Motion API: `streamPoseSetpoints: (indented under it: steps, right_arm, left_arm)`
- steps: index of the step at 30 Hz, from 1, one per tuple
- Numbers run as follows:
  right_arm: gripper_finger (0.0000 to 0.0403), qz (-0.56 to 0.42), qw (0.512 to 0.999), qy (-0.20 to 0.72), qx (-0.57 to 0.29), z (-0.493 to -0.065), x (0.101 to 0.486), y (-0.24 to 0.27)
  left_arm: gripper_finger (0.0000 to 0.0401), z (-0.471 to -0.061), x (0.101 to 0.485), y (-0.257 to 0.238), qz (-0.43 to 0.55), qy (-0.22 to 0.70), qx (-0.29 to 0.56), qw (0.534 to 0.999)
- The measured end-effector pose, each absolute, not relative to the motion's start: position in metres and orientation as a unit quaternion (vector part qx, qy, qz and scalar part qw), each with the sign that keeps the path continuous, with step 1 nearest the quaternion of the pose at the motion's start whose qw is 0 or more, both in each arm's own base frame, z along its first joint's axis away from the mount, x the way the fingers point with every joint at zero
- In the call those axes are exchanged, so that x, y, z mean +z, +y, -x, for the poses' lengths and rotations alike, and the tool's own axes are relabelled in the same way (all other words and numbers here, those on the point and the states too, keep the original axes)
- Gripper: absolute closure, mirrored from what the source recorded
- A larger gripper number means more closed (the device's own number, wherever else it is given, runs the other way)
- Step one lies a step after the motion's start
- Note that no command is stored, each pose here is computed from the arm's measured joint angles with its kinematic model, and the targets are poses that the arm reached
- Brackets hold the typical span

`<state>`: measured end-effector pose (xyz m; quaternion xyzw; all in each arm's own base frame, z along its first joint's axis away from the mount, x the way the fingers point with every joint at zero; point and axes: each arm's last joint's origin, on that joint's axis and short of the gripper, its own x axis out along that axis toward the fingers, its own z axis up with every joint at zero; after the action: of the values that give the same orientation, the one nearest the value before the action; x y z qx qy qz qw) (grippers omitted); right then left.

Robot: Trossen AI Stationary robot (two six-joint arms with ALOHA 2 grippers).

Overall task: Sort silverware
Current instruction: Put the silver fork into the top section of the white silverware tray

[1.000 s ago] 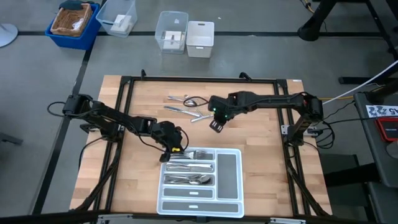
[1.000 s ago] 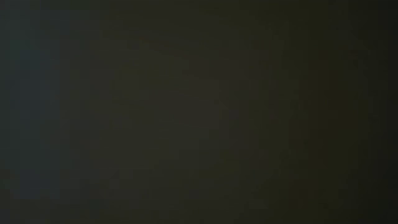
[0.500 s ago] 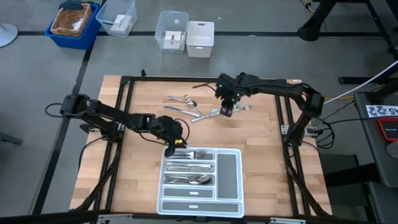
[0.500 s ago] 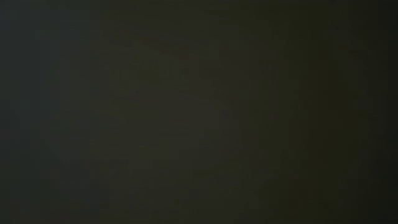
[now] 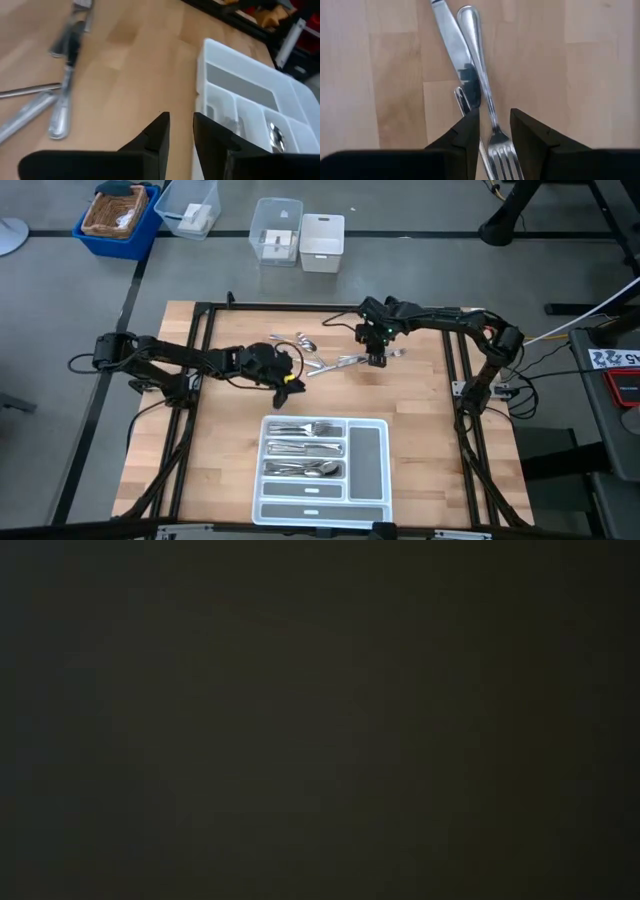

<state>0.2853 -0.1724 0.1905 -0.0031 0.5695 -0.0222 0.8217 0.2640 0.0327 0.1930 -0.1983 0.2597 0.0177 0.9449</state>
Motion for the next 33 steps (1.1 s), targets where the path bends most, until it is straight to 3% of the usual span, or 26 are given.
streamPoseSetpoints:
  steps: [29, 33]
  right_arm:
    - [0.0291, 0.043, 0.815, 0.577, -0.032, -0.278, 0.136, -0.170]
    - [0.0312, 0.031, 0.813, 0.581, -0.031, -0.279, 0.130, -0.171]
  left_arm:
    - [0.0327, -0.261, 0.193, 0.052, 0.228, 0.250, 0.057, 0.939]
    - [0.0327, -0.261, 0.193, 0.052, 0.231, 0.250, 0.059, 0.938]
